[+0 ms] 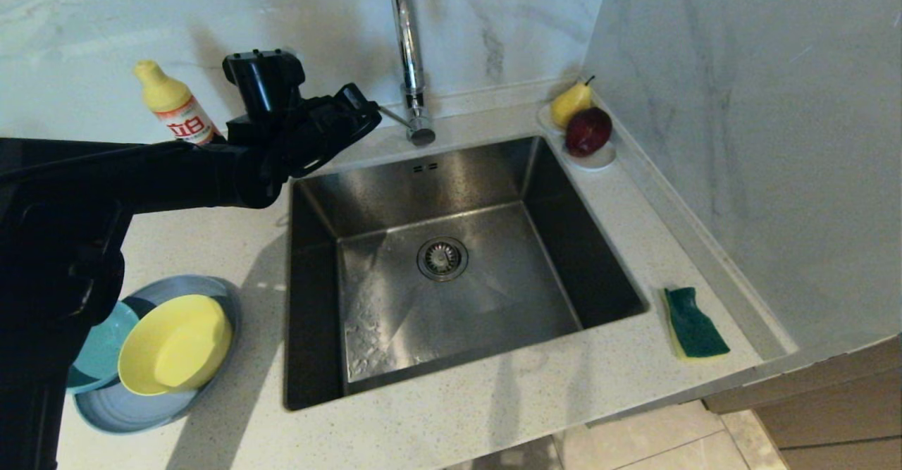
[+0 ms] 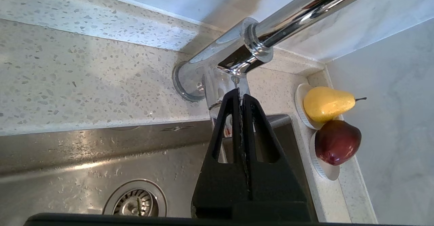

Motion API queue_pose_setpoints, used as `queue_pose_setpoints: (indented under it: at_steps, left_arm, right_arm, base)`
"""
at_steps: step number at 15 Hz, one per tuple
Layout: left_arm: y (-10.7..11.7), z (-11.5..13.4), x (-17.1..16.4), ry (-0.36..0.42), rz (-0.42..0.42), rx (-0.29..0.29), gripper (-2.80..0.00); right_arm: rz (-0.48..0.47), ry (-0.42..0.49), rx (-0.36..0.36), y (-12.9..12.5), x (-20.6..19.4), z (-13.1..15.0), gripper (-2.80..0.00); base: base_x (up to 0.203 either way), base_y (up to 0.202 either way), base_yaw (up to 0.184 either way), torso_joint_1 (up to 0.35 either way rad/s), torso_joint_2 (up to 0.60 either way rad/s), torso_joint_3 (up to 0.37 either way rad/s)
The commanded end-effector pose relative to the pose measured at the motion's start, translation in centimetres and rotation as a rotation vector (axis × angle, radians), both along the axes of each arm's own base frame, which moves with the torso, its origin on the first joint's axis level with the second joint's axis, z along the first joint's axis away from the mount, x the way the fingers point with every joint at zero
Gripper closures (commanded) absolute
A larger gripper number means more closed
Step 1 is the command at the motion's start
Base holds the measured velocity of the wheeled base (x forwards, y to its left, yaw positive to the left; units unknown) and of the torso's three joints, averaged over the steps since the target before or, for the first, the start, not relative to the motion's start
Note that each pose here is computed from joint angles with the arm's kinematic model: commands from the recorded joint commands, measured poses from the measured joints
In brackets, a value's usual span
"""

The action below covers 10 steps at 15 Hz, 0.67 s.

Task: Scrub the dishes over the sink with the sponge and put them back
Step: Turn on the faucet

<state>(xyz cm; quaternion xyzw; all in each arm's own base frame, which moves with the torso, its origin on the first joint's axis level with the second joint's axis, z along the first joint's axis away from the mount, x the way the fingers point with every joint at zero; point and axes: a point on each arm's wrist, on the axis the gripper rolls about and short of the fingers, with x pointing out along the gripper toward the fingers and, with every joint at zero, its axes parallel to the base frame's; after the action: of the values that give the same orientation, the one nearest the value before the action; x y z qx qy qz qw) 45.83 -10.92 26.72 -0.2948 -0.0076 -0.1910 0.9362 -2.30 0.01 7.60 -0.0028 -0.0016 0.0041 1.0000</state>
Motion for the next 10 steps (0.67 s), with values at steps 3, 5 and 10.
queue_pose_setpoints:
  at_steps: [3, 5, 10]
  left_arm:
    - [-0.08, -0.08, 0.05, 0.001, -0.006, -0.003, 0.00]
    - [-0.08, -0.27, 0.10, 0.006, -0.003, -0.003, 0.00]
    - [-0.05, -0.62, -0.35, 0.034, -0.006, -0.004, 0.00]
  right_arm:
    - [0.001, -0.001, -0.001, 0.00, -0.01, 0.00, 0.00]
    - [0.001, -0.001, -0.001, 0.00, -0.01, 0.00, 0.00]
    - [0.001, -0.001, -0.001, 0.00, -0.01, 0.00, 0.00]
  base:
    - [0.000, 0.000, 0.000, 0.000, 0.00, 0.000]
    - [0.000, 0.000, 0.000, 0.000, 0.00, 0.000]
    - [0.000, 0.000, 0.000, 0.000, 0.00, 0.000]
